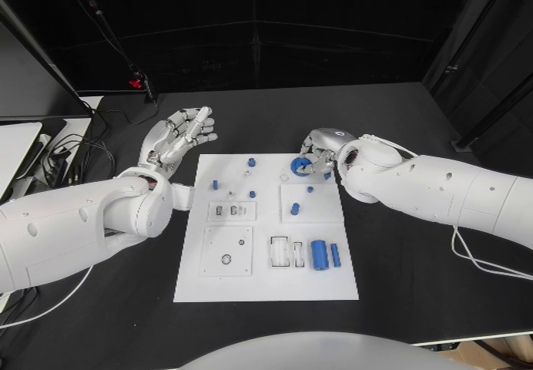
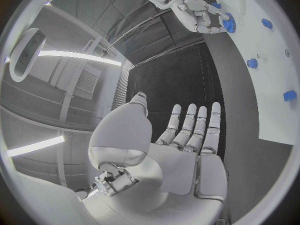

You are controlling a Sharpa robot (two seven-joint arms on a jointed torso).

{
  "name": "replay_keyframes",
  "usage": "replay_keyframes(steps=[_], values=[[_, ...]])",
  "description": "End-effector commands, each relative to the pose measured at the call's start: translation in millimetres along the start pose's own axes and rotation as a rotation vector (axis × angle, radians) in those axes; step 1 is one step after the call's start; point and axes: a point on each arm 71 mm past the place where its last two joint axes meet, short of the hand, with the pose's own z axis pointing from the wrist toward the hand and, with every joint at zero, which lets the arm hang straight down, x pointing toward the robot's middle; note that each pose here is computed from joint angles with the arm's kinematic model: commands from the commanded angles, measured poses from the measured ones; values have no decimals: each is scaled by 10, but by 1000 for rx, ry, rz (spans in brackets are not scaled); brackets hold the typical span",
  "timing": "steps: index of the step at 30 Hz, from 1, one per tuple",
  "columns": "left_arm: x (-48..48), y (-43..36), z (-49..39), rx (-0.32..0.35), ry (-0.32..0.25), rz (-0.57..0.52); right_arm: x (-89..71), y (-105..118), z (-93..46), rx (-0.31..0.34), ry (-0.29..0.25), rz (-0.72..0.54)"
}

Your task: Assemble the parts on the task board

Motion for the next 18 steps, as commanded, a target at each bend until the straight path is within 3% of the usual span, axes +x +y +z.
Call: replay_keyframes(steps=[1, 7, 18], values=[[7, -139, -10, 188, 12, -2, 9, 2, -5, 1, 1, -8], [3, -139, -12, 188, 11, -1, -7, 19, -11, -15, -22, -1], [-2, -139, -14, 187, 11, -2, -97, 98, -87, -97, -140, 44]])
